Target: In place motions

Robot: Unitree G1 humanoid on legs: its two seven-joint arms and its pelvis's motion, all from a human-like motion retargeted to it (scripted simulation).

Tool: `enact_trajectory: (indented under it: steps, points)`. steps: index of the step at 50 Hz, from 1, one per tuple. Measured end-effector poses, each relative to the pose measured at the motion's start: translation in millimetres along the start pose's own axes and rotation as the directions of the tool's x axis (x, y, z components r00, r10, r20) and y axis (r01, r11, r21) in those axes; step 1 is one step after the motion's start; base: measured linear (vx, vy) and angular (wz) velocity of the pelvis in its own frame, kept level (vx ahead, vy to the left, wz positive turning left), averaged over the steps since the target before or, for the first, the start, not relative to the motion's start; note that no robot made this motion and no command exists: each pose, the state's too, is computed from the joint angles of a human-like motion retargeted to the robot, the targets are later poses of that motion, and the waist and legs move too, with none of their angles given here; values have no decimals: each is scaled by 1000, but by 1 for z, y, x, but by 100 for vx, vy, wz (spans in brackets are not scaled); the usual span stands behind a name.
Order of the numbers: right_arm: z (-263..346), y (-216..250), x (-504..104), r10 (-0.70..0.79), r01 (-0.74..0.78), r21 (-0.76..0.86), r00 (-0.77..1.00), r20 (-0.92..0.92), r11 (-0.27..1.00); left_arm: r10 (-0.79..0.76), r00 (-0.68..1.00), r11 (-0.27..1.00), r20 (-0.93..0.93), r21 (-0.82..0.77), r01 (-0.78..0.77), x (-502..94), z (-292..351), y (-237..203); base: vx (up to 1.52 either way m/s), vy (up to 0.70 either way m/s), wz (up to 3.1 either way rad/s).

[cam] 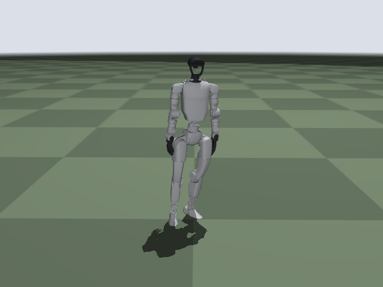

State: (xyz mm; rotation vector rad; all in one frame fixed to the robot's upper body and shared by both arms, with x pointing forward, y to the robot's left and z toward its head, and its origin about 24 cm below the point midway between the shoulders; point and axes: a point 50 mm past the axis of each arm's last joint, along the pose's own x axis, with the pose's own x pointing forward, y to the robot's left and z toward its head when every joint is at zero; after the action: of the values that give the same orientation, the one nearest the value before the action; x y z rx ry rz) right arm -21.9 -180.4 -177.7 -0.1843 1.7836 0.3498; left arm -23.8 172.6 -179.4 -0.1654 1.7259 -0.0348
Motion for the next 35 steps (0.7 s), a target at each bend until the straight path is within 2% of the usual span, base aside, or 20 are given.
enact_trajectory:
  steps: [16,22,35]
  points:
    - [13,-6,-3,-15,17,-52,999,41,998,3,1000,999,-25,-46,-4,1,-14,3,-1,0,17]
    - [6,-10,-3,-23,23,-8,999,25,1000,-8,1000,999,-7,-40,8,1,-10,0,-5,1,47]
    - [-6,-18,-3,-66,64,-74,998,-21,995,38,992,999,116,11,-40,-3,26,4,6,-12,168]
